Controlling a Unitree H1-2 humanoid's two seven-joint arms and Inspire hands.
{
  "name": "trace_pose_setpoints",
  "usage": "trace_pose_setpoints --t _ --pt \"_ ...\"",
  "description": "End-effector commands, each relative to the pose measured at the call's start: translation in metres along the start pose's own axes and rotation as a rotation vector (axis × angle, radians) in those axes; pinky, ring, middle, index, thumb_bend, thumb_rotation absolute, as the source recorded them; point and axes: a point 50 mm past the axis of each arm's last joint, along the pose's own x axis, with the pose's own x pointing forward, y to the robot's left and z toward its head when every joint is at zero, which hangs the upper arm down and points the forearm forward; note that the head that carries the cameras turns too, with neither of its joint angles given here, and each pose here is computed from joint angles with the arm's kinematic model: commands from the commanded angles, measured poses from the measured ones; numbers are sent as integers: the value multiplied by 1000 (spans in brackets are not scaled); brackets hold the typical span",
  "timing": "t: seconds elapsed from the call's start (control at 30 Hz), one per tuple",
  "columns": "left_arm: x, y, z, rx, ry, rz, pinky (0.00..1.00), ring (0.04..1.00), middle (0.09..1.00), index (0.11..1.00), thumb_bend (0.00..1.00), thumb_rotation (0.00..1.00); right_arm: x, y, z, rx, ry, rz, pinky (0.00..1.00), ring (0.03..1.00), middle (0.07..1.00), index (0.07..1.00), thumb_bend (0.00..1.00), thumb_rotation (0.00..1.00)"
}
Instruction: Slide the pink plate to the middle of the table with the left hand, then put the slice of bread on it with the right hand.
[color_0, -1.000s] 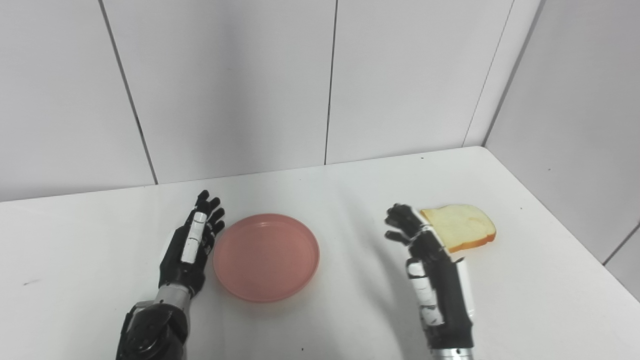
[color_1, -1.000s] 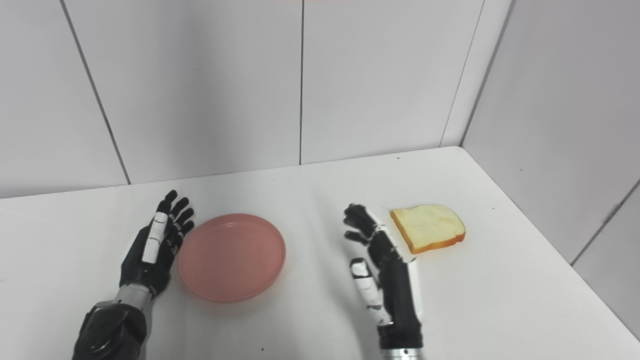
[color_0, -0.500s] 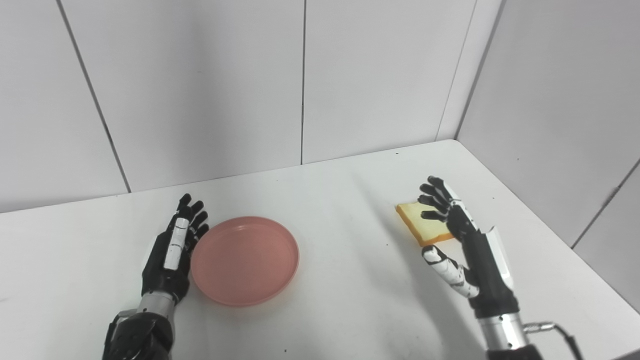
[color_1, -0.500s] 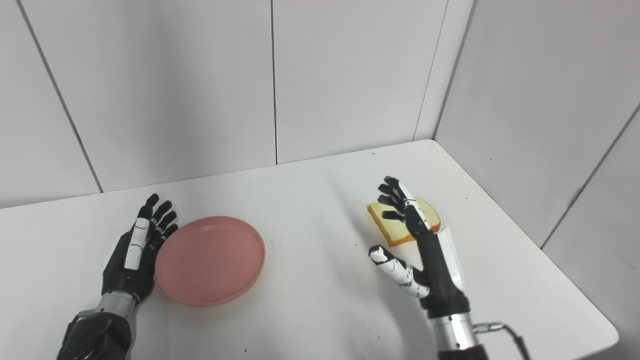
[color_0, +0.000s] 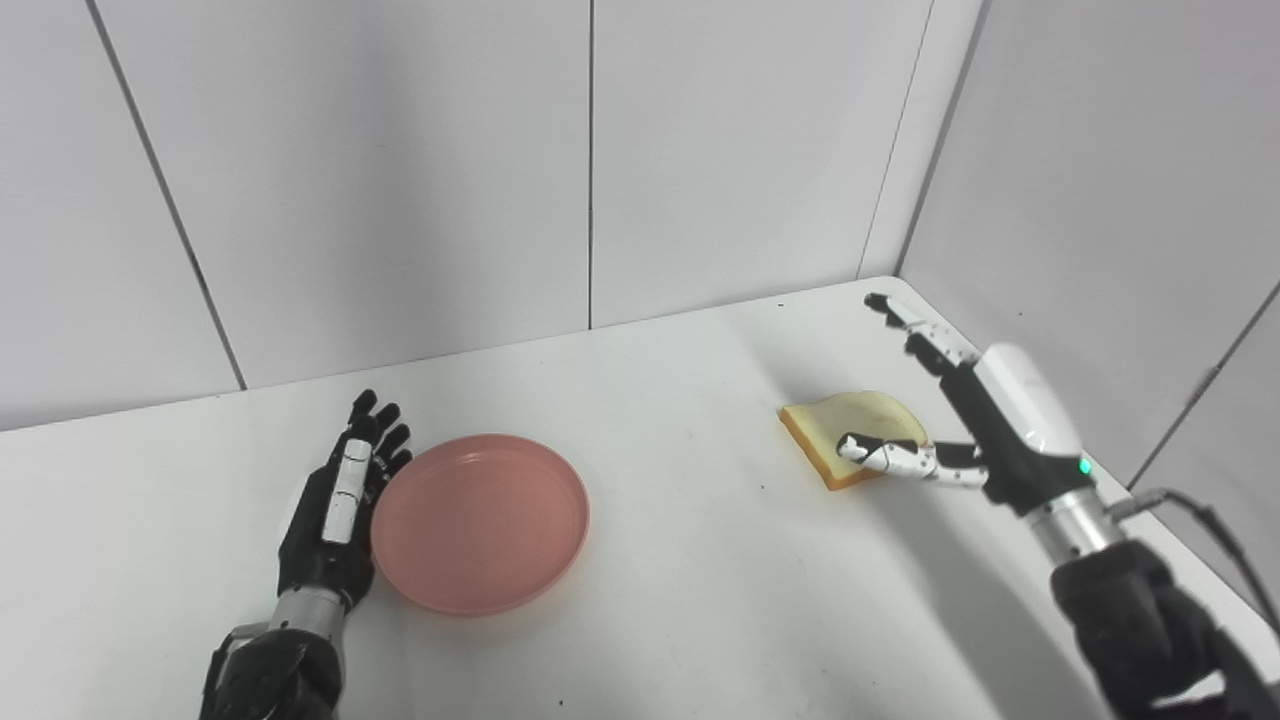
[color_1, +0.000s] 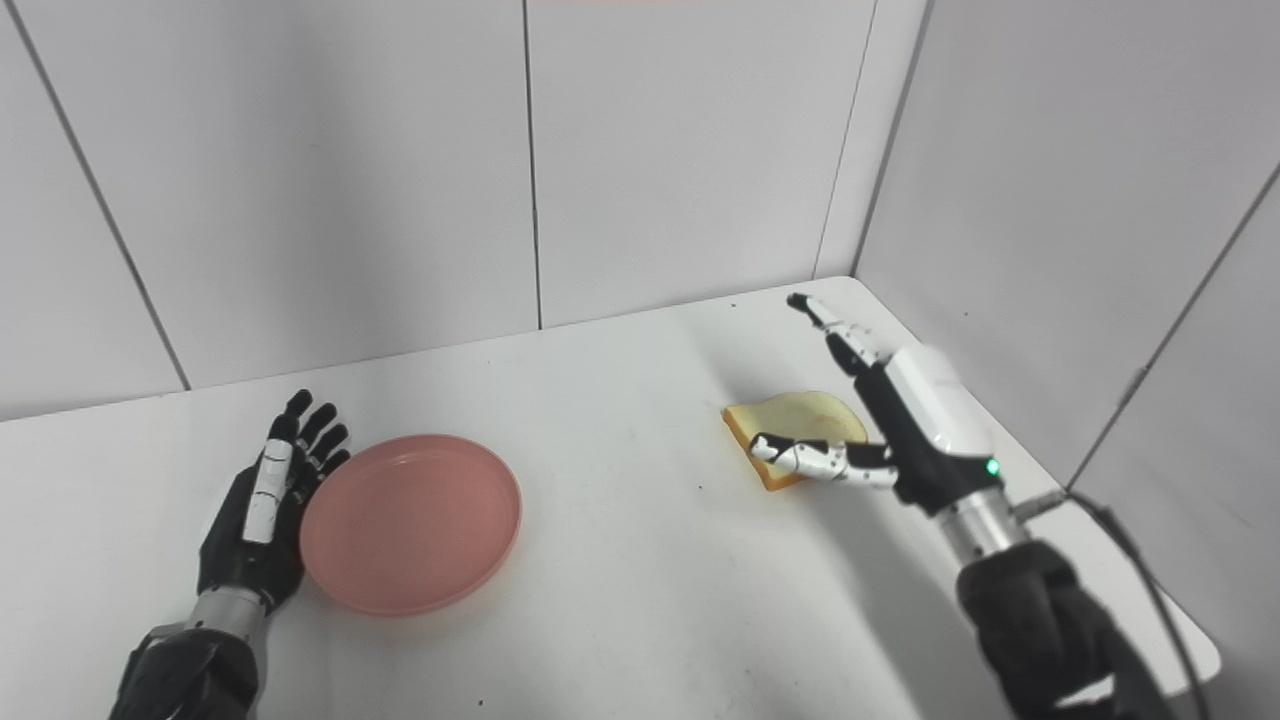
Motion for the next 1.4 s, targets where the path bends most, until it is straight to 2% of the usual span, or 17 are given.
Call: trace_pose_setpoints --t 0.0,0.07,0.17,0.2,0.23,0.27,0.3,0.43,0.77,0.97,1.17,1.37 --pt "5 -3 7 11 -10 -13 940 953 961 968 846 796 16 -15 0 -115 -49 45 795 899 909 912 876 760" --pt "5 -3 6 12 -8 -12 939 952 961 969 838 793 23 -18 -3 -178 -50 112 820 913 924 927 931 742" --pt "6 -3 6 11 -3 -15 940 950 961 963 844 787 35 -24 -7 -249 -32 204 874 935 934 920 989 638" --pt "6 -4 6 14 -3 -15 938 951 963 962 842 793 40 -26 -10 -276 -24 229 867 930 930 912 997 573" --pt "6 -4 6 17 -4 -15 927 950 962 958 832 804 45 -27 -12 -305 -10 259 859 915 917 902 1000 441" --pt "6 -5 7 16 -7 -16 927 950 962 958 832 804 52 -28 -15 -336 6 300 859 915 917 902 1000 441" --pt "5 -5 7 14 -9 -16 923 949 959 959 828 801 56 -29 -18 -355 19 328 887 922 920 909 1000 367" --pt "5 -6 8 2 -11 -17 942 956 962 968 841 790 75 -32 -26 -420 18 433 909 915 914 899 1000 288" --pt "2 -6 8 2 -10 -13 936 949 958 956 850 781 112 -27 -29 -506 53 620 945 950 943 912 1000 247" --pt "2 -7 8 5 -12 -13 931 949 955 959 838 787 125 -27 -30 -536 86 736 926 980 967 935 1000 223" --pt "2 -8 7 10 -10 -12 923 949 961 962 822 798 133 -20 -29 -581 87 788 950 981 968 939 1000 165" --pt "1 -6 7 12 -10 -8 924 946 957 956 813 792 139 -8 -31 -668 99 834 930 970 971 950 1000 183"
